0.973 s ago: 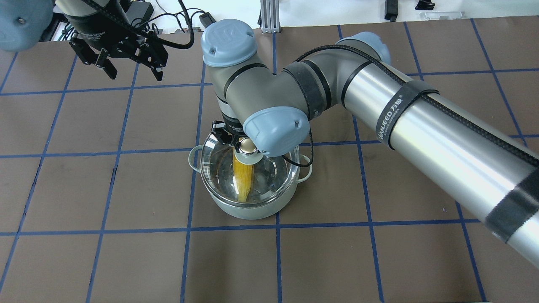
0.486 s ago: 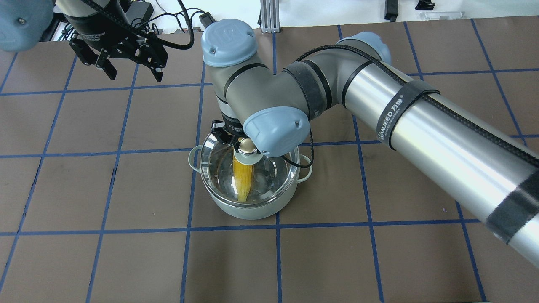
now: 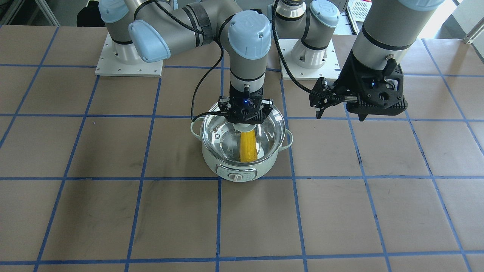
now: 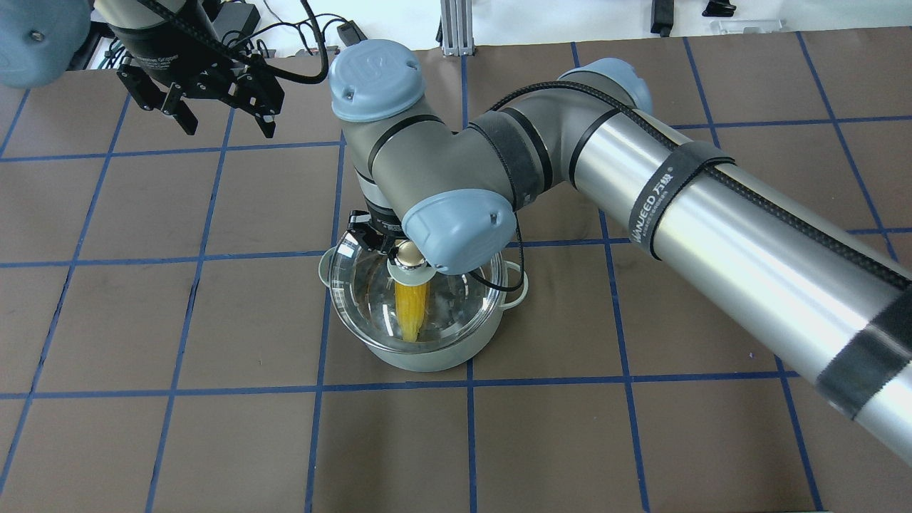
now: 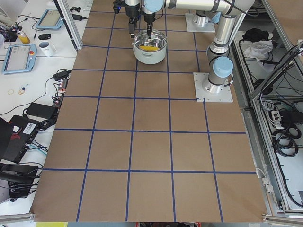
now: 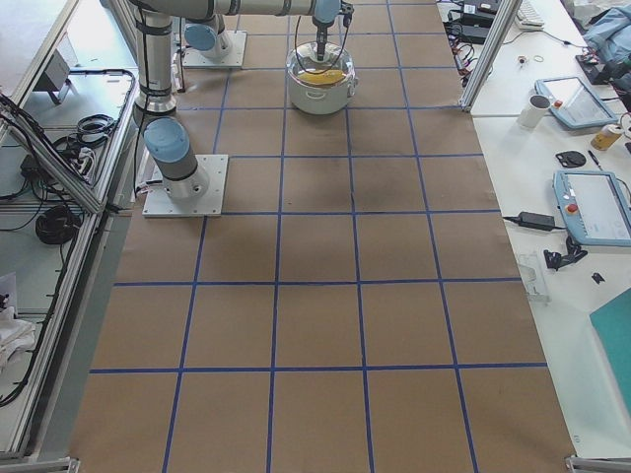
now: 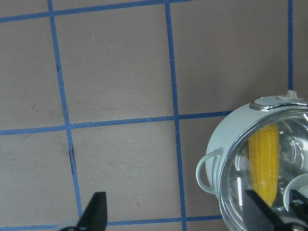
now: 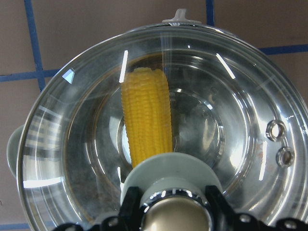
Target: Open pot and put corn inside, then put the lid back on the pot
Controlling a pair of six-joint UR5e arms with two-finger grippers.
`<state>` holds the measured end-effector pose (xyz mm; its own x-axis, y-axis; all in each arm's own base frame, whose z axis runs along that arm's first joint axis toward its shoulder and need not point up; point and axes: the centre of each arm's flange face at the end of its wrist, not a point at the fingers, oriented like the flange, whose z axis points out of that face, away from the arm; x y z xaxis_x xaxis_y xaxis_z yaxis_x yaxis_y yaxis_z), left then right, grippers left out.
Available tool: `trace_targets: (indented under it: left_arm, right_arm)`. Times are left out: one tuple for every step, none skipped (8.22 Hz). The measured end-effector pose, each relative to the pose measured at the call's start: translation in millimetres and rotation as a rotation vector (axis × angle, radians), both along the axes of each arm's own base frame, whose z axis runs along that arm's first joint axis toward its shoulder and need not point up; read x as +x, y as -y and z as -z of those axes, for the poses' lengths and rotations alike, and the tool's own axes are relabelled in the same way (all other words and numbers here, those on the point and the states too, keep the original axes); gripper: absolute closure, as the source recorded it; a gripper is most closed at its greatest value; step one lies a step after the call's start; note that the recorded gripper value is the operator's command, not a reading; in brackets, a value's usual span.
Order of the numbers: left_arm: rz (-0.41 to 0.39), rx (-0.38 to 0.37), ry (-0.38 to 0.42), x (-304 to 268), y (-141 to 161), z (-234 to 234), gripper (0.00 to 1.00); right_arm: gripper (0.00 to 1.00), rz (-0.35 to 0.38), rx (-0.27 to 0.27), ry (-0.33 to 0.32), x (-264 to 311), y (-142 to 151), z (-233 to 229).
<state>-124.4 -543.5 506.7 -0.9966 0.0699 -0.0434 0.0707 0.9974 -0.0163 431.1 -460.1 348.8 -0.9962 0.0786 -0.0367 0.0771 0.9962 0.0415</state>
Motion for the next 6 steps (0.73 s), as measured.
trace_targets:
  left_arm:
    - [0.0, 0.0, 0.0, 0.0, 0.2, 0.5, 0.0]
    - [0.0, 0.0, -0.001, 0.0, 0.2, 1.5, 0.0]
    - [0.0, 0.001, -0.001, -0.1, 0.2, 2.7, 0.0]
    - [-0.001, 0.0, -0.001, -0.1, 0.2, 3.2, 0.0]
    - [-0.001, 0.001, -0.001, -0.1, 0.1, 3.8, 0.0]
    - [-0.001, 0.001, -0.002, -0.1, 0.1, 4.0, 0.0]
  right_arm:
    - [0.73, -0.006, 0.001, -0.002, 1.3, -1.2, 1.0]
    - [0.73, -0.013, -0.001, -0.007, 1.3, -1.4, 1.5]
    - [0.73, -0.017, -0.004, -0.012, 0.5, -0.8, 1.7]
    - [0.73, -0.02, -0.007, -0.015, -2.0, 1.1, 1.2]
    - [0.73, -0.022, -0.006, -0.015, -3.4, 2.3, 1.4]
    - [0.73, -0.024, -0.005, -0.015, -3.9, 2.6, 2.1]
